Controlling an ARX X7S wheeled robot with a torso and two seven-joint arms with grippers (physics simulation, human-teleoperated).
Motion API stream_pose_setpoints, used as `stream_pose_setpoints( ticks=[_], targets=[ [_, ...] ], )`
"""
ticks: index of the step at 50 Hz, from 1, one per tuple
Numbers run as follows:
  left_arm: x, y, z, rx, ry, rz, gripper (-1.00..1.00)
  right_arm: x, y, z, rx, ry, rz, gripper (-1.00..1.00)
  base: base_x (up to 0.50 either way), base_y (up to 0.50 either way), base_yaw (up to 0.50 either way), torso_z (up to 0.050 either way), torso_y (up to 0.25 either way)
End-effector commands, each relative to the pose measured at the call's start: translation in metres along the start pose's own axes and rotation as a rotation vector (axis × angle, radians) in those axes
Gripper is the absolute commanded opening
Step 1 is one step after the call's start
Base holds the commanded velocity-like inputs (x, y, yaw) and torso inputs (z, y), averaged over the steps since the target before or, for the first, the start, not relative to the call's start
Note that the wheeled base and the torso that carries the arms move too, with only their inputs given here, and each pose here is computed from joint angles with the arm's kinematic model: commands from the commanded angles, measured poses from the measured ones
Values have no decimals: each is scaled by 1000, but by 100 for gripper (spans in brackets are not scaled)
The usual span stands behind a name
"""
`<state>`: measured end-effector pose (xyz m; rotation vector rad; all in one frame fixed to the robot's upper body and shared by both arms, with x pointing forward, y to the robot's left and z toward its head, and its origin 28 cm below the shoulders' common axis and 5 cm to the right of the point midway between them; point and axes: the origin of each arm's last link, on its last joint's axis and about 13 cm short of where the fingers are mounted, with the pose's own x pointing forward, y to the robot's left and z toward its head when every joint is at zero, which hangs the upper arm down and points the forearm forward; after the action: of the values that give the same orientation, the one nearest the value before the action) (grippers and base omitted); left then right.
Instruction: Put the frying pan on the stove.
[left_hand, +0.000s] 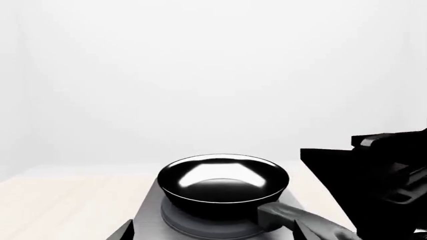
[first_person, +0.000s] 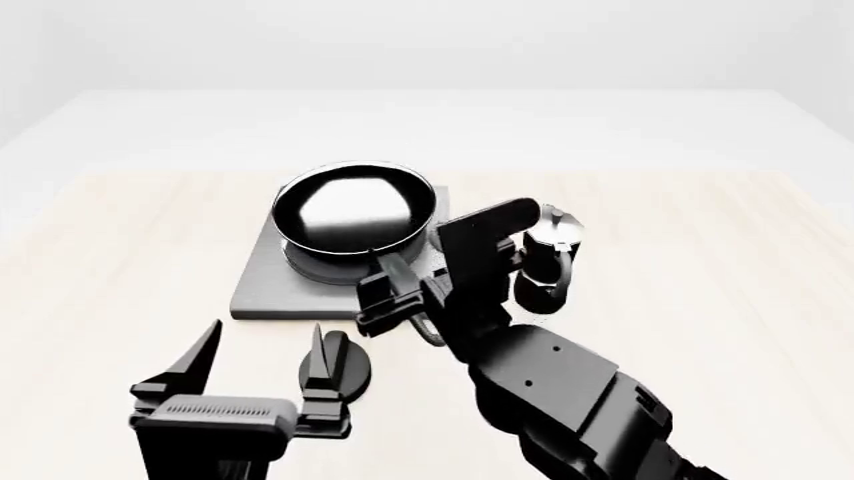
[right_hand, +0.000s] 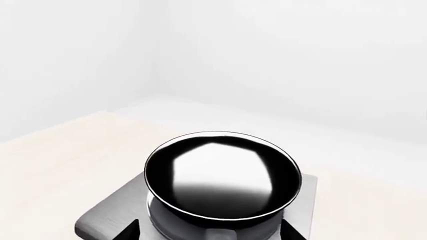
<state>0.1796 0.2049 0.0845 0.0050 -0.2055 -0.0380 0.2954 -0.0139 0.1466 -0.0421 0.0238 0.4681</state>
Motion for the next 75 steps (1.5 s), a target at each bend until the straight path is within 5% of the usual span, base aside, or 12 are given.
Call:
stream_pose_setpoints(
  ticks=[1, 29, 75],
  targets=[
    [-3, 0, 6, -4, -14, -8, 100, -26, 7, 12, 37, -104, -12, 100, 0, 0, 0, 0, 0],
    [-13, 2, 34, -31, -88, -21, 100, -82, 20, 49, 41, -314, -59, 100, 0, 0, 0, 0, 0],
    [-37, 2, 74, -76, -210, -62, 100, -136, 38, 69, -12, -454, -101, 100, 0, 0, 0, 0, 0]
  ],
)
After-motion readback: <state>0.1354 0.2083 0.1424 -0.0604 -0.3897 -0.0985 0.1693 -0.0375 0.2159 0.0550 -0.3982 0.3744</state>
